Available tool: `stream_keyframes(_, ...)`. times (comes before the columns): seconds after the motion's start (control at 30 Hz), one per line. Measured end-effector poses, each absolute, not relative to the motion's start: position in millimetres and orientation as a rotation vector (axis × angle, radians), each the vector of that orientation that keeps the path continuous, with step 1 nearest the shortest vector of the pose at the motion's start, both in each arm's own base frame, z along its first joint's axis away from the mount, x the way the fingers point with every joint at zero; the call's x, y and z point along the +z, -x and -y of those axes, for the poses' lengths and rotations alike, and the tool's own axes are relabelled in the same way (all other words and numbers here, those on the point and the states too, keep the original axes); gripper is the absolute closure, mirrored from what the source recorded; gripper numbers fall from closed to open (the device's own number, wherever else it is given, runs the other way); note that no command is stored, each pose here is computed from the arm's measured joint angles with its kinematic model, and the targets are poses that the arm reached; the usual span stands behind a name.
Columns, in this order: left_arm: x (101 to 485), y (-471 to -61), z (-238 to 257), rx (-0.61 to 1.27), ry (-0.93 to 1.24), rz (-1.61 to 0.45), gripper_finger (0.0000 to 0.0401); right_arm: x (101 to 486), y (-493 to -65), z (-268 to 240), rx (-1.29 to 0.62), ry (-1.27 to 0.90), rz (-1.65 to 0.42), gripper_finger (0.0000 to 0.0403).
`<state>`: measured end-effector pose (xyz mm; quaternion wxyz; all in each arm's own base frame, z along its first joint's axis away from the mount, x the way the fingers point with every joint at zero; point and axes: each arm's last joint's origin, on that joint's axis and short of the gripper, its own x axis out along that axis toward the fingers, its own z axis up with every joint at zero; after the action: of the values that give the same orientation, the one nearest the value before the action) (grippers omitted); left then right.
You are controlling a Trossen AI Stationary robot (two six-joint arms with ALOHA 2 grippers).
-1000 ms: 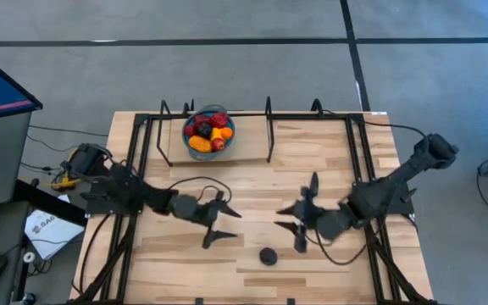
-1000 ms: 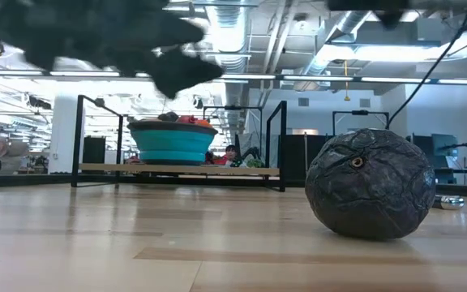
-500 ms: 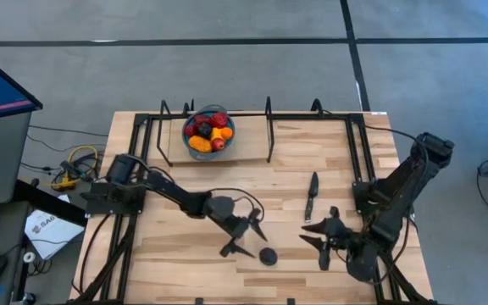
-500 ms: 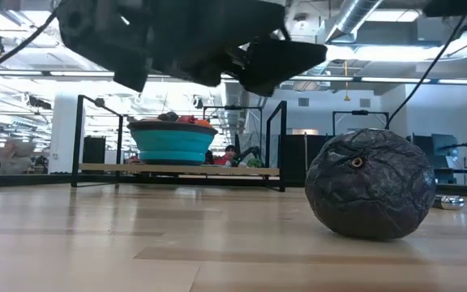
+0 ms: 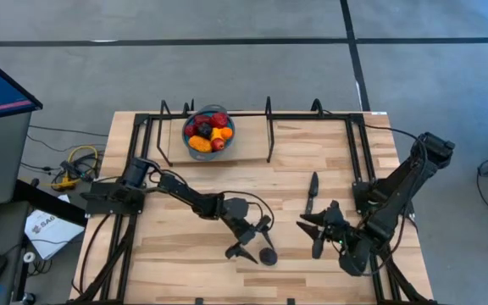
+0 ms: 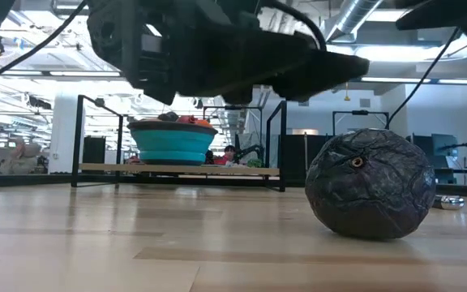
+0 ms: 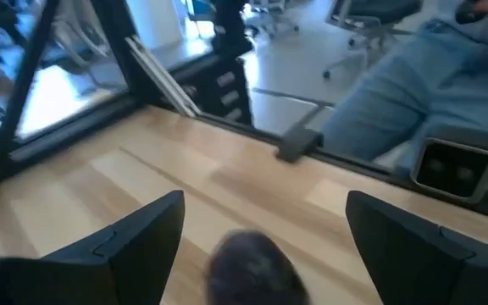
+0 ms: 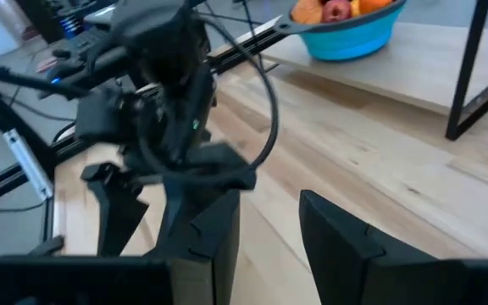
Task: Pick & Place Fruit
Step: Put the plum into the blue strainer bowl on the shelf
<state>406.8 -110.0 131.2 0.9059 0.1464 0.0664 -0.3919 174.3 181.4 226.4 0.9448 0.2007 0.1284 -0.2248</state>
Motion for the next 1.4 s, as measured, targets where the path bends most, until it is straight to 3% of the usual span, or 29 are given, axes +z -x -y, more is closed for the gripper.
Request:
stream_keyframes(0.2, 124.6, -409.7, 114.0, -0.848, -0.309, -0.150, 0.0062, 226.9, -180.8, -175.8, -0.496, -0.468, -0.241, 0.0285)
stream_keyframes(0.77, 80.6, -426.2, 133.4, -0.625, -0.246, -0.303, 0.0071, 233.4, -176.4, -191.5, -0.403, -0.526, -0.219, 0.0285)
stream_keyframes(0.97, 79.5, -424.8, 134.0, -0.642, -0.236, -0.308, 0.0105, 235.1, -174.5, -195.2, -0.384, -0.548, -0.209, 0.0285)
stream_keyframes(1.2, 78.6, -424.5, 133.7, -0.625, -0.137, -0.352, 0.0182, 237.3, -175.6, -196.8, -0.376, -0.579, -0.193, 0.0285)
stream_keyframes(1.4, 108.8, -416.8, 143.3, -0.627, 0.100, -0.458, 0.0188, 231.9, -179.1, -198.1, -0.387, -0.546, -0.200, 0.0285)
